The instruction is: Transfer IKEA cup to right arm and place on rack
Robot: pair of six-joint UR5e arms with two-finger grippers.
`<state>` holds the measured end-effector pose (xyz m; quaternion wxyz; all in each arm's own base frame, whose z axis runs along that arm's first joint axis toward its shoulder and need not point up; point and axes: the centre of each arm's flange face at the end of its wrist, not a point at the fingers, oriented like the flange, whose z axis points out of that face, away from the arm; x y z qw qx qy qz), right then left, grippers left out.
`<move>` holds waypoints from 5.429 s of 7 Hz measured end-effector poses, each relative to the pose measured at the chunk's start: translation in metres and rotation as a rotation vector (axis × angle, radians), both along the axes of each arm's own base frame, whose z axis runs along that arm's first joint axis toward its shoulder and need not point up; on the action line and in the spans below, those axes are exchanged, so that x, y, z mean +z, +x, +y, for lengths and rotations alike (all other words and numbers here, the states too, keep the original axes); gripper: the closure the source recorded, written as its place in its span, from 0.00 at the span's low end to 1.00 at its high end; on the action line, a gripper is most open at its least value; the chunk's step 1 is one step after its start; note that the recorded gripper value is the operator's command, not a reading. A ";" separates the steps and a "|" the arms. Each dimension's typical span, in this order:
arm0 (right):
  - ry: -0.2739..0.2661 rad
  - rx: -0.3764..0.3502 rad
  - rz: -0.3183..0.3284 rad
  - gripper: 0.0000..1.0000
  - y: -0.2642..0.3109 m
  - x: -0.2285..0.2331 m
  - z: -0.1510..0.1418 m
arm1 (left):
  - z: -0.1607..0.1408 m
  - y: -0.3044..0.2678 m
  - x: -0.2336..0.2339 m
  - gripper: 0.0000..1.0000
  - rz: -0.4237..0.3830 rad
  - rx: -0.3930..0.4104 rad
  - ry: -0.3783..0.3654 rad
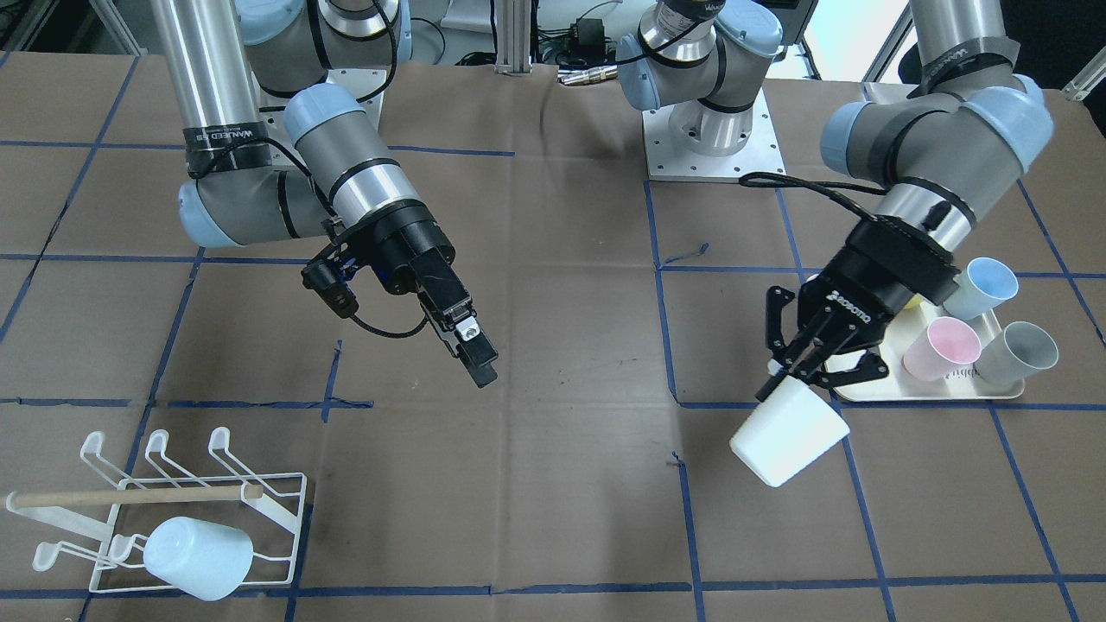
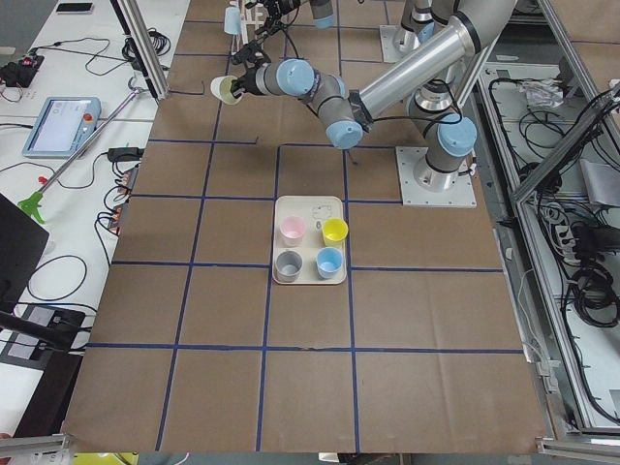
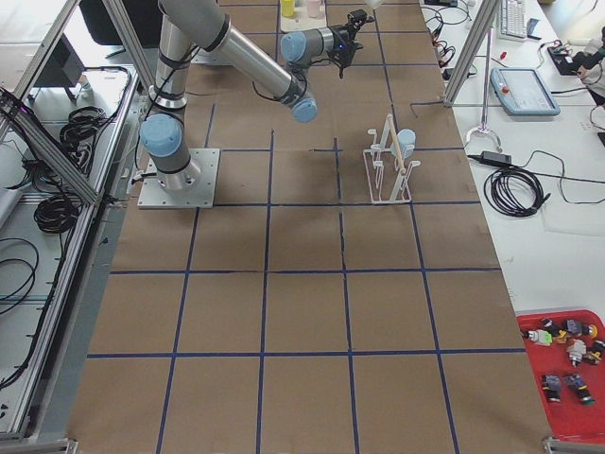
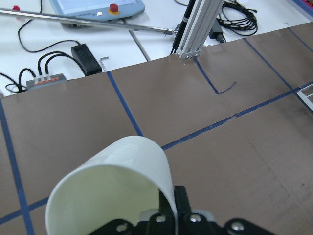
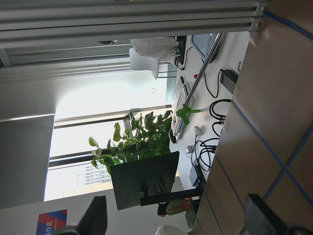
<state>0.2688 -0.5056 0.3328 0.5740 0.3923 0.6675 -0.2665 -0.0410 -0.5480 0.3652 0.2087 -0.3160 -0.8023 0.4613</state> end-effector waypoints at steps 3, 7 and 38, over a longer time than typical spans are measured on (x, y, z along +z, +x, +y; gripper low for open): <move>0.002 -0.002 0.003 0.00 0.000 -0.003 -0.002 | 0.006 -0.070 -0.046 1.00 0.075 -0.130 -0.156; 0.000 -0.022 0.008 0.01 -0.002 -0.005 -0.004 | 0.014 -0.102 -0.049 1.00 0.166 -0.062 -0.141; 0.054 -0.011 -0.096 0.02 0.079 -0.034 -0.038 | 0.026 -0.131 -0.049 0.99 0.196 -0.109 -0.115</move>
